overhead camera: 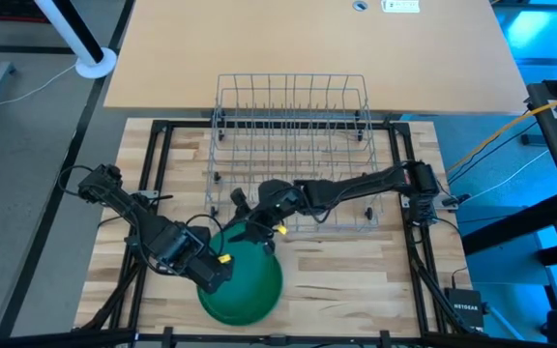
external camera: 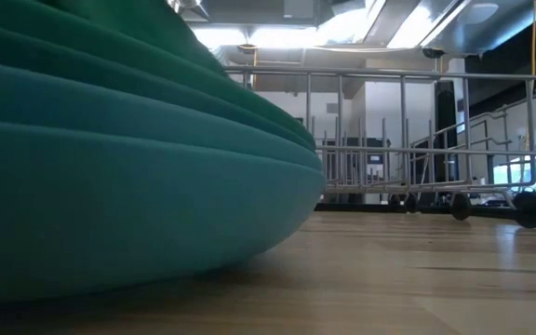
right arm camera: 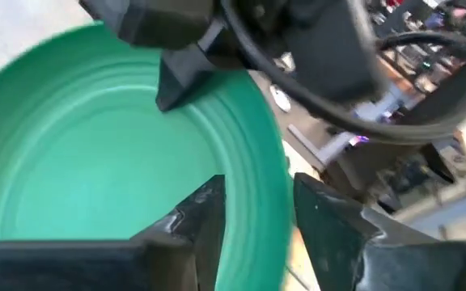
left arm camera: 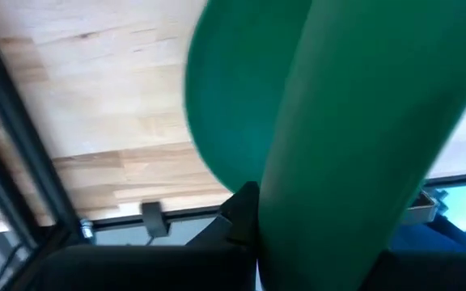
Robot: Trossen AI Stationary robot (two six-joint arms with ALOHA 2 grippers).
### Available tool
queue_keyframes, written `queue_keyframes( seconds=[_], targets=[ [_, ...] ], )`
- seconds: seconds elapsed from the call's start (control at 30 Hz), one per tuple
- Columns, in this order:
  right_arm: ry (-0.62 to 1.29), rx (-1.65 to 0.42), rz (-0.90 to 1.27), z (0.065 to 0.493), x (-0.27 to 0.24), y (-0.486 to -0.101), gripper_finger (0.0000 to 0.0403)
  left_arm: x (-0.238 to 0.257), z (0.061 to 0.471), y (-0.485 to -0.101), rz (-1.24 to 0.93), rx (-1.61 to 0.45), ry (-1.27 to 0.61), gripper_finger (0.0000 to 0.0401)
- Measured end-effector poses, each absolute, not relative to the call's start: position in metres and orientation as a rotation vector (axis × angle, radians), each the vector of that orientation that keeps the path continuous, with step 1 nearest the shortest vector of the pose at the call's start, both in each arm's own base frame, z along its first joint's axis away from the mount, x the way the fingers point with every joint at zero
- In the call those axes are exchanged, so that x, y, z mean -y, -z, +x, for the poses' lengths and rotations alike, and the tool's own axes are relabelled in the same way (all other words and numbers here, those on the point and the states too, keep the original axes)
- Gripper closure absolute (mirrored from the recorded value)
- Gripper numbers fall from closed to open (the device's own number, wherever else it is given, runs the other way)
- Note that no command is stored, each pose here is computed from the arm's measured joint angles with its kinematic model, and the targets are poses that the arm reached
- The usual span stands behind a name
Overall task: Sort dishes
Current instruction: Put the top green plate into the dish rack
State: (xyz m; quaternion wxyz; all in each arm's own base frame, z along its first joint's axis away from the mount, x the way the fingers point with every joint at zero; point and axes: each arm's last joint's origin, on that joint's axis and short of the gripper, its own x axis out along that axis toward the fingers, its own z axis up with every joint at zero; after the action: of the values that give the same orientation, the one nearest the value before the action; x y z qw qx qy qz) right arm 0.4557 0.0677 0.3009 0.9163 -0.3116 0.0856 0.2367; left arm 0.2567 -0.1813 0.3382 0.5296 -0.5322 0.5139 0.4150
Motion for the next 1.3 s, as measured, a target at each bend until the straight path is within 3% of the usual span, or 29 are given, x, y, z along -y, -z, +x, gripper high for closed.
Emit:
queue_keyframes(
  seconds=[0.47, 0.7, 1.03, 1.3],
  targets=[
    [-0.402, -0.228, -0.709, 0.393, -0.036, -0.376, 0.0248, 0.183, 0.260, -0.367, -1.338, -1.164, -0.850, 0.0377],
    [-0.333, -0.228, -0.756, 0.334, -0.008, -0.425, 0.0248, 0.174, 0.260, -0.391, -1.282, -0.907, -0.823, 0.0377],
    [-0.045, -0.093, -0.839, 0.216, 0.019, -0.499, 0.0248, 0.150, 0.258, -0.406, -1.094, -0.509, -0.949, 0.0377],
    [0.181, -0.067, -0.917, 0.138, 0.024, -0.522, 0.0248, 0.095, 0.282, -0.413, -0.760, -0.208, -1.086, 0.0377]
  ],
)
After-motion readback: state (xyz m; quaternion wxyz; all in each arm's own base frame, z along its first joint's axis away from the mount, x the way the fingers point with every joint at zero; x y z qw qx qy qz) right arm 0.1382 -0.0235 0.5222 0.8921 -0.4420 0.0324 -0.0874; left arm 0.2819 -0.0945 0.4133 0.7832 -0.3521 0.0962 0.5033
